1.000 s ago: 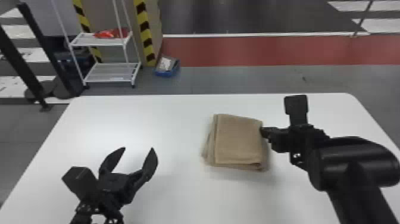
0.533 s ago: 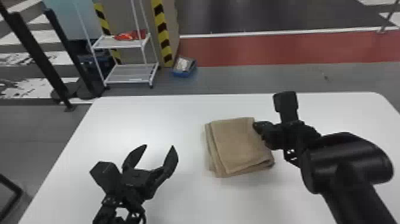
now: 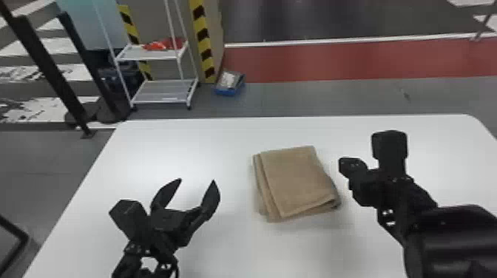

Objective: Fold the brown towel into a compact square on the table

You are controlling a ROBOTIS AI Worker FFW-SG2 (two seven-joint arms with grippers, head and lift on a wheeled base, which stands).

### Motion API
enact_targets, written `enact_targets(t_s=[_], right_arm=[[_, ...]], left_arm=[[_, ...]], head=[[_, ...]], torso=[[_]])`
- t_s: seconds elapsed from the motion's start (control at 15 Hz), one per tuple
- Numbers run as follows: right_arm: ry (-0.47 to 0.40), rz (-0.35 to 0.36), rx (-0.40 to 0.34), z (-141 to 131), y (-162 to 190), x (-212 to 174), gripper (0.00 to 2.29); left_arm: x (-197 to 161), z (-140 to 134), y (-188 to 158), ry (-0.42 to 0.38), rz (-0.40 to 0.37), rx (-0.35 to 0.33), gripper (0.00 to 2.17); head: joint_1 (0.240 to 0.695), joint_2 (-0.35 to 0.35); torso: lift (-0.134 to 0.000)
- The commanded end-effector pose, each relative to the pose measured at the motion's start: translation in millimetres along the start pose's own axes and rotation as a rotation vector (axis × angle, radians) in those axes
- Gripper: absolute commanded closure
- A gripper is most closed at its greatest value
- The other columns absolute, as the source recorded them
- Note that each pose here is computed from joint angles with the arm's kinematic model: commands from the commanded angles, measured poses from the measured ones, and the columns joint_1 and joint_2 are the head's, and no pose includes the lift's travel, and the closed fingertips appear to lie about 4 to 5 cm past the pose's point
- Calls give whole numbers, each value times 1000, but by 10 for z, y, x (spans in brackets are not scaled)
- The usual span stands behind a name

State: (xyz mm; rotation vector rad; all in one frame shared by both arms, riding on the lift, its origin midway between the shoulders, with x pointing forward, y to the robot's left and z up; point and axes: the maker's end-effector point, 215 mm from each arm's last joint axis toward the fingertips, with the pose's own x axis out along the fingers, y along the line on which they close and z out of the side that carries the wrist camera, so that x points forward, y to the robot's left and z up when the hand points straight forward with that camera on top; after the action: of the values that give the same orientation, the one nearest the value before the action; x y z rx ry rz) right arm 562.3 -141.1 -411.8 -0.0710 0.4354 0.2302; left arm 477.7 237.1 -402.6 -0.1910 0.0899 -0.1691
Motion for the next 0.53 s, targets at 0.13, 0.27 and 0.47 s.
enact_targets(t_s=[0.13, 0.27, 0.47], right_arm=[[-333, -94, -40, 536, -85, -1142, 437], [-389, -136, -52, 496, -35, -1506, 107], [-384, -178, -50, 218, 47, -1723, 87]], left_arm=[[-28, 71, 86, -14, 13, -2, 80], [-78, 90, 149, -16, 27, 0, 80], [-355, 200, 407, -34, 84, 8, 73]], head=[[695, 93], [695, 91], [695, 96]], torso=[[-118], [-118], [-118]])
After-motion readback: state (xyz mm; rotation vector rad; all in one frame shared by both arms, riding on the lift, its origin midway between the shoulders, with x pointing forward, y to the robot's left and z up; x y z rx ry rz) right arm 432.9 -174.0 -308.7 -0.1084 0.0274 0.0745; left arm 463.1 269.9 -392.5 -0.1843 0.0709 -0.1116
